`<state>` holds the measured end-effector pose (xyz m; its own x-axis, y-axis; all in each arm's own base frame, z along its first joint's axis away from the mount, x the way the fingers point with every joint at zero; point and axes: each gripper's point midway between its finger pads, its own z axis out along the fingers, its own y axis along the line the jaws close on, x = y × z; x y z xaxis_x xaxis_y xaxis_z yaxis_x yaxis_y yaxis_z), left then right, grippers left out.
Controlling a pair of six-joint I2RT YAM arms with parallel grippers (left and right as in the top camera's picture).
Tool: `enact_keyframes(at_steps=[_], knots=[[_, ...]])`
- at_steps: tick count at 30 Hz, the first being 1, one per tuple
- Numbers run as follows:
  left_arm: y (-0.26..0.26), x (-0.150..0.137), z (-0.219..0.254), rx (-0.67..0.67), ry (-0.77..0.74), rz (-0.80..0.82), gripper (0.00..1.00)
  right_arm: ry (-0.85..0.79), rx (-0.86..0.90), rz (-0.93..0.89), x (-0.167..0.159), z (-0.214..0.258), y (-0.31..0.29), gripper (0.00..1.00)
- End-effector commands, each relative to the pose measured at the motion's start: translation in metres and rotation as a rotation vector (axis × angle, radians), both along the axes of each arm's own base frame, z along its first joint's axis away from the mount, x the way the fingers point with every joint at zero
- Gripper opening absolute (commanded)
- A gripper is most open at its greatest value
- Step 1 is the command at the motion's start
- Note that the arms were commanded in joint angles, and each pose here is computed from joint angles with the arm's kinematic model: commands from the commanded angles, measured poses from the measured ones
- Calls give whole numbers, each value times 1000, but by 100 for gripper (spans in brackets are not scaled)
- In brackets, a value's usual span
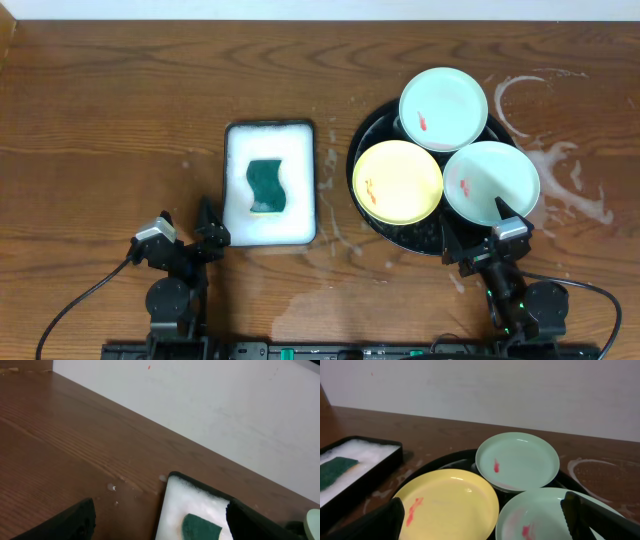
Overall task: Clean dirty plates on tray and stack at the side
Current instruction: 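Move the left gripper toward the green sponge in the foam tray, then lower the left gripper and grasp the green sponge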
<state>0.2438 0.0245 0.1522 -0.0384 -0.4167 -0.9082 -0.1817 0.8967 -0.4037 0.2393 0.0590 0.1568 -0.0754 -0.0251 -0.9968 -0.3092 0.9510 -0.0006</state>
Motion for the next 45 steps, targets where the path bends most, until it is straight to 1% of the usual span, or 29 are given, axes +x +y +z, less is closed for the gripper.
enact_keyframes(at_steps=[1,2,5,7,11,13,15,16,18,21,23,24,26,27,29,32,34,37,41,43,45], knots=[[-1,-1,-19,-18,56,-1,84,4,-12,6,0,-3,1,99],[-9,0,-19,-64,53,-42,84,4,-12,6,0,-3,1,99],[-49,0,-18,-257,53,-248,84,4,-12,6,0,-3,1,99],[-67,-3,-14,-337,55,-347,85,4,-12,6,0,-3,1,99],[-89,-10,-10,-467,73,-462,84,4,-12,6,0,-3,1,99],[-103,-15,3,-462,43,-565,84,3,-12,6,0,-3,1,99],[-117,-22,24,-416,-23,-674,84,4,-12,6,0,-3,1,99],[-118,-23,32,-400,-49,-691,84,4,-12,6,0,-3,1,99],[-116,-24,52,-365,-111,-688,84,4,-12,6,0,-3,1,99],[-114,-32,90,-213,-202,-690,84,4,-12,6,0,-3,1,99],[-106,-32,105,-152,-187,-639,85,4,-12,6,0,-3,1,99],[-97,-30,108,-135,-141,-572,84,4,-12,6,0,-3,1,99],[-74,-27,106,-119,2,-427,84,4,-12,6,0,-3,1,99],[-68,-26,105,-111,63,-391,84,4,-12,6,0,-3,1,99],[-63,-23,99,-100,222,-357,84,4,-12,6,0,-3,1,99],[-65,-20,86,-145,467,-357,85,4,-12,6,0,-3,1,99],[-71,-15,74,-195,671,-374,85,4,-12,6,0,-3,1,99],[-77,-2,64,-238,790,-391,84,4,-12,6,0,-3,1,99],[-90,13,51,-296,868,-454,85,4,-12,6,0,-3,1,99],[-90,18,45,-284,902,-457,85,3,-12,6,0,-3,1,99],[-81,24,33,-263,959,-405,85,4,-12,6,0,-3,1,99]])
